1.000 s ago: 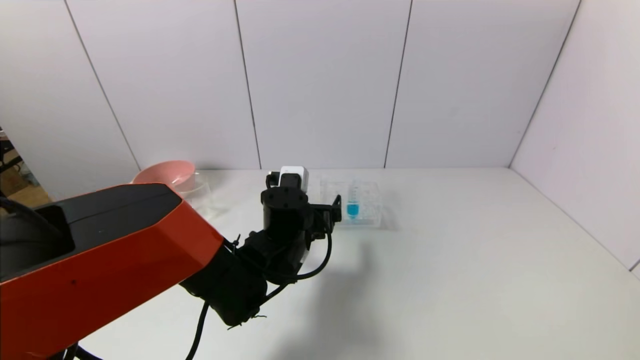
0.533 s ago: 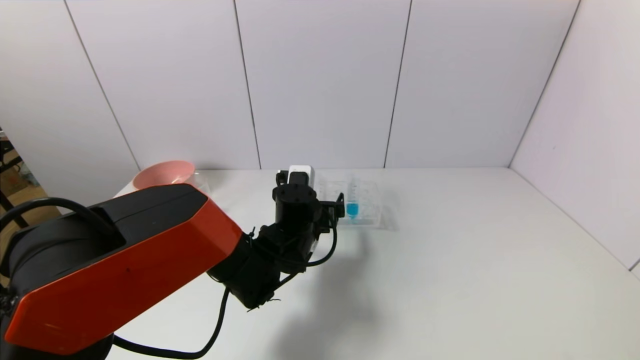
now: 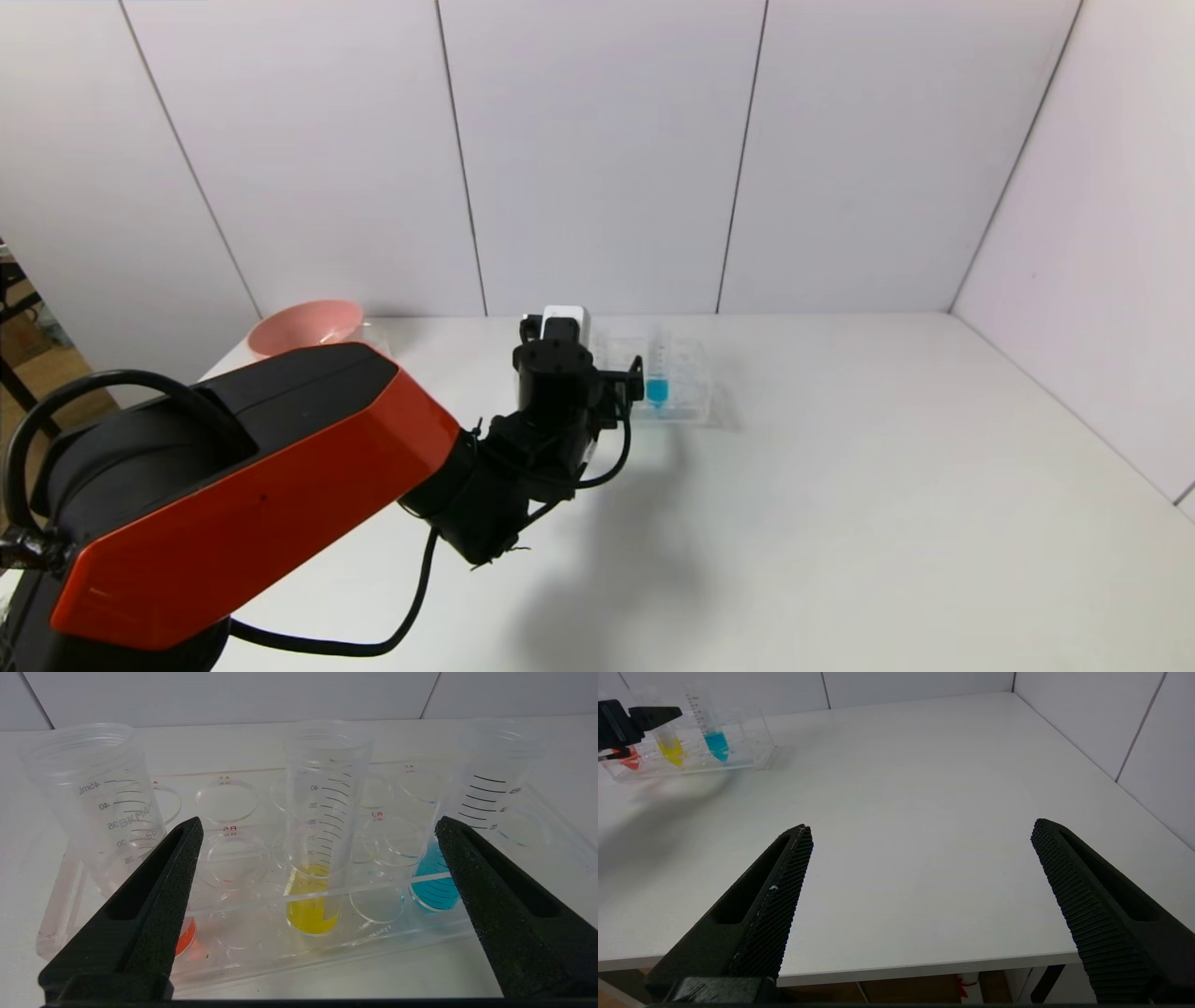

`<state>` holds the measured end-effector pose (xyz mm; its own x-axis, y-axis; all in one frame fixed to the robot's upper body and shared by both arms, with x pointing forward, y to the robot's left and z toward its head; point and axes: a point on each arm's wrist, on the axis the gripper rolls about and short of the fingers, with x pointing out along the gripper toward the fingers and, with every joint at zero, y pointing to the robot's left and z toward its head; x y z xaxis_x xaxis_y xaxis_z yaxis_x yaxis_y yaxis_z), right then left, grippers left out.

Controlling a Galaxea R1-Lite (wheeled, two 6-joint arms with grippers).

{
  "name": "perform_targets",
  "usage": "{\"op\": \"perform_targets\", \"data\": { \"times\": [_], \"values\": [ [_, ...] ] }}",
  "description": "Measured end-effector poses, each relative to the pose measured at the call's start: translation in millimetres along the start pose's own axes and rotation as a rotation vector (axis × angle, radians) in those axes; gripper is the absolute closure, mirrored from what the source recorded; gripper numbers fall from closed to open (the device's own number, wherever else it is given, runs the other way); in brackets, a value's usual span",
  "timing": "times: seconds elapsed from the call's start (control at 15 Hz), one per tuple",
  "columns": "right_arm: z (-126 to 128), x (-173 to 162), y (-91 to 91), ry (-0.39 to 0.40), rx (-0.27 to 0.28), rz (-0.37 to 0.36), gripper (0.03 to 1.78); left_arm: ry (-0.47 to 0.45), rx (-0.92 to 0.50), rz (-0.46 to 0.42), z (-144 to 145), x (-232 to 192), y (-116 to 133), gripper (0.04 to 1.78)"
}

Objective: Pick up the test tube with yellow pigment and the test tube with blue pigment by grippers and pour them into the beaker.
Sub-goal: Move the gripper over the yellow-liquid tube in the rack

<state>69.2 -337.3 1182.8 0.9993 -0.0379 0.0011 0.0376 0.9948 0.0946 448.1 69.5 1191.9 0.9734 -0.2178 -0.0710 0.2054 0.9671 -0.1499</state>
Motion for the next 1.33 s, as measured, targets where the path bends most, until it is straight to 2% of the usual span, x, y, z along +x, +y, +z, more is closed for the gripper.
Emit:
{"op": "perform_targets", "data": {
  "times": [0.73, 1.33],
  "values": [
    [0, 0, 0.0, 0.000, 0.000, 0.000, 0.10, -0.012, 0.004, 0.013, 5, 12, -1, 0.08],
    [0, 0, 0.0, 0.000, 0.000, 0.000, 0.10, -0.024, 0.017, 0.050, 4, 38, 10, 0.14]
  ]
}}
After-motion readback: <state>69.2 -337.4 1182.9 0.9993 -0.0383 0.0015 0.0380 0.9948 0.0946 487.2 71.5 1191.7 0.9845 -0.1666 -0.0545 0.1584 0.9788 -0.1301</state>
